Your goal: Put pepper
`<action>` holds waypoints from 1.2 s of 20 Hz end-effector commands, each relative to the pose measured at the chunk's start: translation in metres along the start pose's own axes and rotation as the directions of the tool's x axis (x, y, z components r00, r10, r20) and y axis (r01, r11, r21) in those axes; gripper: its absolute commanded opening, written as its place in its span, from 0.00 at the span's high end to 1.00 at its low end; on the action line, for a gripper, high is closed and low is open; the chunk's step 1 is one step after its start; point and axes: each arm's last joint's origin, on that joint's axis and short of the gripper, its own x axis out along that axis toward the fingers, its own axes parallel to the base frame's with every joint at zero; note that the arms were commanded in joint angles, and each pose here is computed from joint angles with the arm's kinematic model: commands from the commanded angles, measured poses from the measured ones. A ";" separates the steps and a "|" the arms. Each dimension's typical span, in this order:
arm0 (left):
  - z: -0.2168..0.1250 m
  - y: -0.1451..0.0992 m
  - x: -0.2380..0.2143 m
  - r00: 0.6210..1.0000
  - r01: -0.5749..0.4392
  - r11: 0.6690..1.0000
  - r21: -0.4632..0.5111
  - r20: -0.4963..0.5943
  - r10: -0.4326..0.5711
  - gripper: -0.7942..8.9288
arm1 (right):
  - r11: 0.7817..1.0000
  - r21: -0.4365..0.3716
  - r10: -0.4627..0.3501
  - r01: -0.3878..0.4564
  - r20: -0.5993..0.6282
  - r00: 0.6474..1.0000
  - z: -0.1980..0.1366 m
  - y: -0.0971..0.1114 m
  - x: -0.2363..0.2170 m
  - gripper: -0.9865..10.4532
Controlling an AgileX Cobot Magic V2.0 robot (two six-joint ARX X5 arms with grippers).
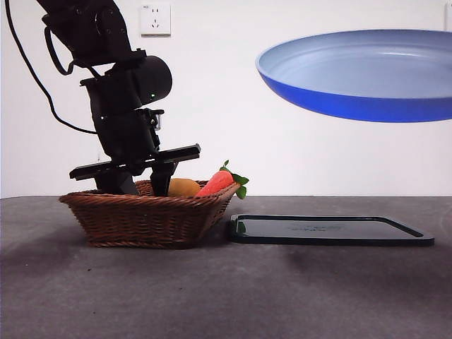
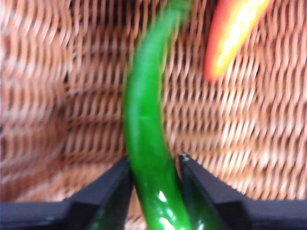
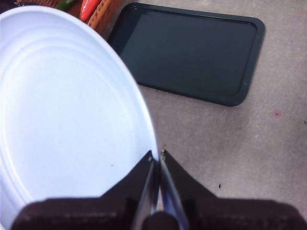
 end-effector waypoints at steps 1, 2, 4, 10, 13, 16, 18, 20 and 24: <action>0.000 -0.004 0.005 1.000 0.016 1.000 -0.015 -0.021 -0.016 0.79 | 1.000 -0.006 0.007 -0.006 0.027 1.000 0.005 0.001 -0.003 0.91; 0.000 -0.004 0.004 1.000 0.018 1.000 -0.020 -0.020 -0.018 0.79 | 1.000 -0.007 0.006 -0.006 0.027 1.000 0.005 0.001 -0.003 0.91; 0.001 -0.005 0.000 1.000 0.024 0.999 -0.041 -0.013 -0.025 0.79 | 1.000 -0.009 0.005 -0.004 0.027 1.000 0.005 0.001 -0.003 0.91; 0.008 -0.011 -0.031 0.988 0.145 0.989 -0.033 0.048 -0.143 0.79 | 1.000 -0.012 0.005 -0.005 0.024 1.000 0.005 0.001 -0.002 0.91; 0.010 -0.016 -0.053 0.967 0.247 0.969 -0.015 0.065 -0.246 0.79 | 1.000 0.014 0.003 -0.003 0.000 1.000 0.007 -0.001 0.004 0.91; 0.009 -0.022 -0.081 0.916 0.397 0.918 0.024 0.061 -0.397 0.79 | 0.998 0.069 0.008 -0.004 -0.058 0.998 0.012 -0.007 0.022 0.91; 0.007 -0.027 -0.102 0.877 0.473 0.879 0.062 0.064 -0.477 0.79 | 0.994 0.111 0.012 -0.001 -0.097 0.995 0.018 -0.012 0.040 0.91; 0.002 -0.036 -0.123 0.839 0.529 0.840 0.123 0.070 -0.539 0.79 | 0.987 0.159 0.016 0.007 -0.146 0.989 0.022 -0.019 0.064 0.91; -0.018 -0.063 -0.138 0.804 0.572 0.780 0.253 0.014 -0.594 0.79 | 0.964 0.267 0.057 -0.003 -0.196 0.979 0.028 -0.029 0.105 0.91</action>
